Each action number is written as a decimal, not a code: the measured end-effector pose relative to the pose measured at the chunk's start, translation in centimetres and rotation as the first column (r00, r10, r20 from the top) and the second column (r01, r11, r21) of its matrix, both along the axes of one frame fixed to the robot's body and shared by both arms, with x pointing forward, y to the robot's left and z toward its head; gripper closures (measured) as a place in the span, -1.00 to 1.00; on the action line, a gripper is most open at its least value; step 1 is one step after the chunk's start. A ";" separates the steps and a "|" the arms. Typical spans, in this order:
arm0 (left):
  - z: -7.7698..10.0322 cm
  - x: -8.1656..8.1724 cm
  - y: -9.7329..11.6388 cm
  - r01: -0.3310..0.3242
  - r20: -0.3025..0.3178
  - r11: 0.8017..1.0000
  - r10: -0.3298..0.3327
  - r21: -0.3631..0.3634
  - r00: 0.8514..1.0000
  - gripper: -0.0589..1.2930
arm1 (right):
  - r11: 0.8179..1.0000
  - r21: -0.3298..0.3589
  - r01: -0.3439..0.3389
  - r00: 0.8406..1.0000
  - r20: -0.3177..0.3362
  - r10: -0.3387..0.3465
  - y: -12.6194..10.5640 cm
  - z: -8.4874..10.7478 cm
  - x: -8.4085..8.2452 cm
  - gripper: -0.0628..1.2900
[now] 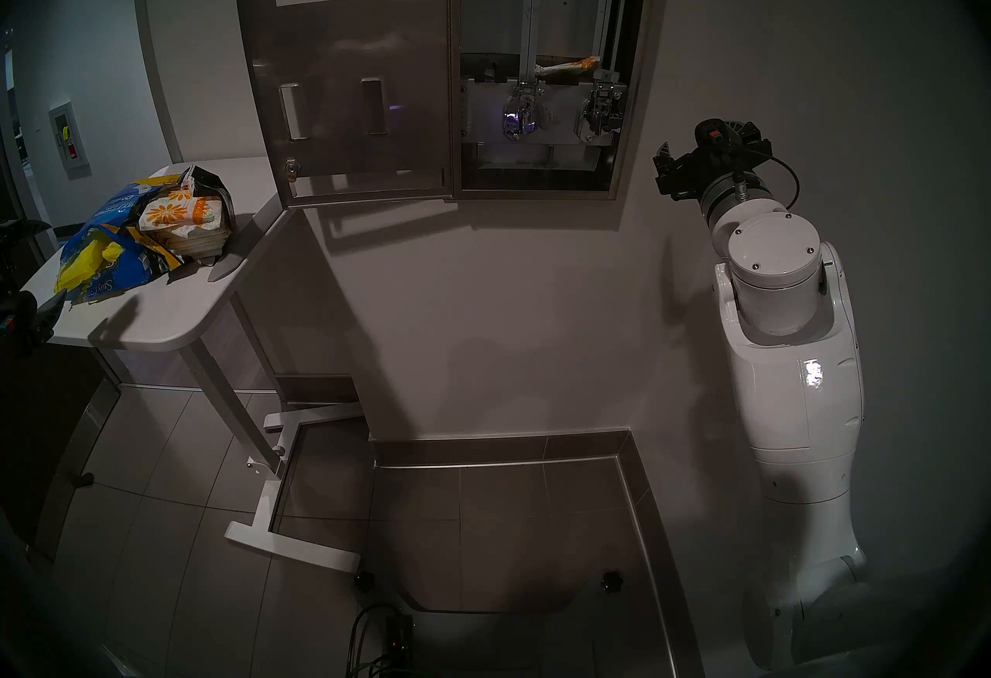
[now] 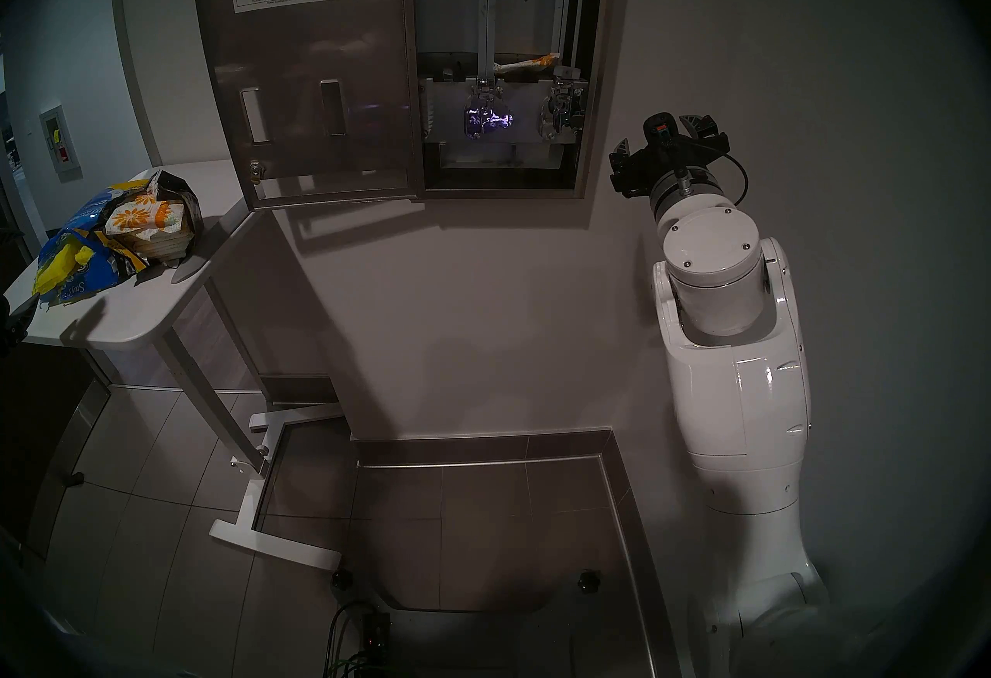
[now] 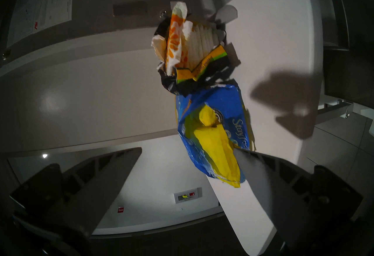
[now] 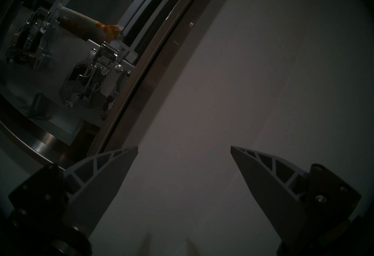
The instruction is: Open the dispenser door, put the pads inside, close the door
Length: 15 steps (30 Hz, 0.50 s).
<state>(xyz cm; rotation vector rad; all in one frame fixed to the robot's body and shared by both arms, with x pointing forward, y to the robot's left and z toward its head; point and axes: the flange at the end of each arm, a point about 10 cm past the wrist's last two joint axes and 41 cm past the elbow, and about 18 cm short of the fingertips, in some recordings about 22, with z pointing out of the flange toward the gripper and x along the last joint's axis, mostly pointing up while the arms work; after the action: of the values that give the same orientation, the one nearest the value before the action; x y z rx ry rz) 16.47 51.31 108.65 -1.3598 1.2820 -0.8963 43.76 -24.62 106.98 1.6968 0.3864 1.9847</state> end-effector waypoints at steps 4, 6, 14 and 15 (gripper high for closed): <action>-0.6 0.0 0.7 -0.024 -0.009 1.000 0.024 -0.002 1.000 -0.91 | 1.000 0.000 0.000 1.000 0.000 0.000 0.0 0.0 0.0 -0.85; -1.0 -0.1 1.3 -0.039 -0.017 0.999 0.039 -0.005 0.999 -0.91 | 1.000 0.000 0.000 1.000 0.000 0.000 0.0 0.0 0.0 -0.85; -1.9 0.0 2.3 -0.052 -0.010 0.999 0.052 -0.016 0.999 -0.91 | 1.000 0.000 0.000 1.000 0.001 0.000 0.0 0.0 0.0 -0.85; -2.0 0.0 2.4 -0.051 -0.005 0.999 0.051 -0.016 0.999 -0.91 | 1.000 0.000 0.000 1.000 0.001 0.000 0.0 0.0 0.0 -0.85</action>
<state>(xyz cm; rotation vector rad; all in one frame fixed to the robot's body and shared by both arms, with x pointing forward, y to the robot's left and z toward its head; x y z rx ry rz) 16.45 53.69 106.66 -1.4021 1.2399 -0.8708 43.76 -24.62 106.97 1.6959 0.3866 1.9850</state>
